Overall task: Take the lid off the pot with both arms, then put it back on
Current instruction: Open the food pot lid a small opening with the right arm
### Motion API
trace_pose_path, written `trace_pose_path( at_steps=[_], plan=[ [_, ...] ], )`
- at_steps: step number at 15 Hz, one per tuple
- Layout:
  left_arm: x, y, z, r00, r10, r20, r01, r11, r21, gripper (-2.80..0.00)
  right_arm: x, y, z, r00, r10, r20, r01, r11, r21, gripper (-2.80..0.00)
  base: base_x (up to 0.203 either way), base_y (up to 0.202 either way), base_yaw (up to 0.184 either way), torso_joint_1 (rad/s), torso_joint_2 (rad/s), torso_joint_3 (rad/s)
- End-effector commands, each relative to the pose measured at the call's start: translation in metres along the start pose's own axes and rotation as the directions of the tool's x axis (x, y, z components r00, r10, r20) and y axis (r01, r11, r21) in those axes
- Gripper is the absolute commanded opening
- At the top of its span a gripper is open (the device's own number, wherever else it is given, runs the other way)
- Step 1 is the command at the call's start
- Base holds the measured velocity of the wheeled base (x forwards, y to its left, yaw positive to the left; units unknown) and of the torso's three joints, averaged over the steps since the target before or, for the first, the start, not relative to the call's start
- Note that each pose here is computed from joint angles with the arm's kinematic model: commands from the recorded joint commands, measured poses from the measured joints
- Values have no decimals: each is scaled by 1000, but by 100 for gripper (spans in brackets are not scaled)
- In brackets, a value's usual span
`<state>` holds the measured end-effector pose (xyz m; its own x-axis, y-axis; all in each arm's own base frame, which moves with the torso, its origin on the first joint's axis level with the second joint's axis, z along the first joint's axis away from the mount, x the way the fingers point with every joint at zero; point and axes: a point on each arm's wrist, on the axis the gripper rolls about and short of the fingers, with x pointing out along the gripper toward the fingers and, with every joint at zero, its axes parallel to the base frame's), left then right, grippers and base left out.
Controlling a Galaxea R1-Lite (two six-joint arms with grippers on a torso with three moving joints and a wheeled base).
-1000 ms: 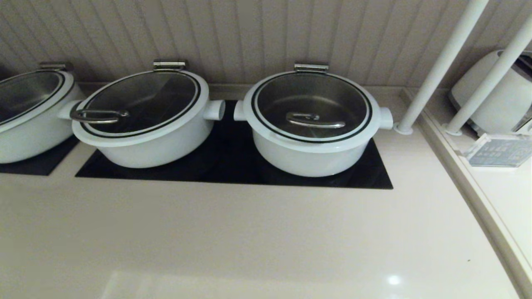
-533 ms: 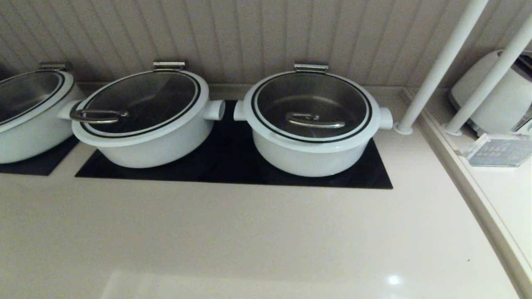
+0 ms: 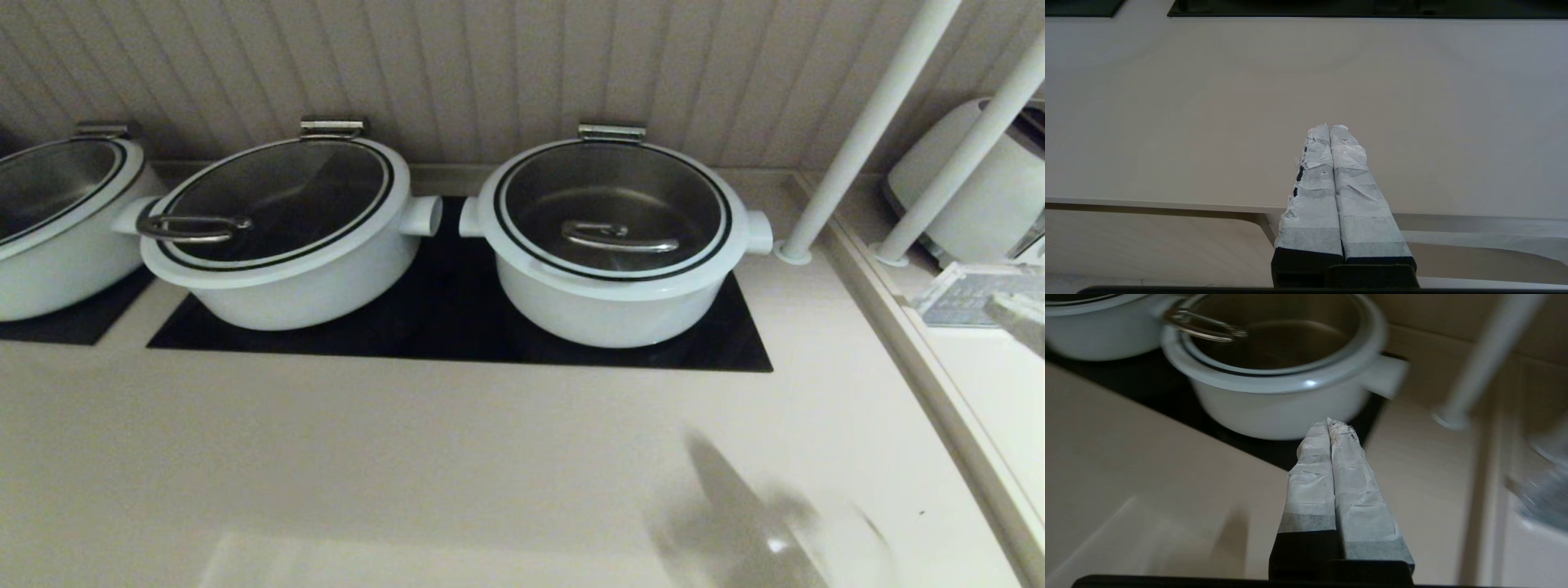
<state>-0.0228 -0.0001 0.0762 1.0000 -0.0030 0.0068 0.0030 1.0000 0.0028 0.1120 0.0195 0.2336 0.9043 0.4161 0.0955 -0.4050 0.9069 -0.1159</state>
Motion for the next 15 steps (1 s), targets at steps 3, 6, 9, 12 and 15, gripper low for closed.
trace_pose_path(
  at_steps=[3,6,9,12,15],
  plan=[
    [0,0,0,1000,0,0,0,1000,0,-280,61,1,-23,985,150,-82,-147,988,37,-280,0,0,0,0,0,0],
    [0,0,0,1000,0,1,0,1000,0,-280,101,17,-26,964,263,-47,-262,964,37,-280,0,0,0,0,0,0],
    [0,0,0,1000,0,1,0,1000,0,-280,134,46,-24,925,379,-5,-378,925,40,-280,0,0,0,0,0,0],
    [0,0,0,1000,0,1,0,1000,0,-280,148,60,-27,909,417,-10,-416,908,46,-280,0,0,0,0,0,0],
    [0,0,0,1000,0,1,0,1000,0,-280,155,63,-37,905,424,-43,-421,905,60,-280,0,0,0,0,0,0]
  ],
)
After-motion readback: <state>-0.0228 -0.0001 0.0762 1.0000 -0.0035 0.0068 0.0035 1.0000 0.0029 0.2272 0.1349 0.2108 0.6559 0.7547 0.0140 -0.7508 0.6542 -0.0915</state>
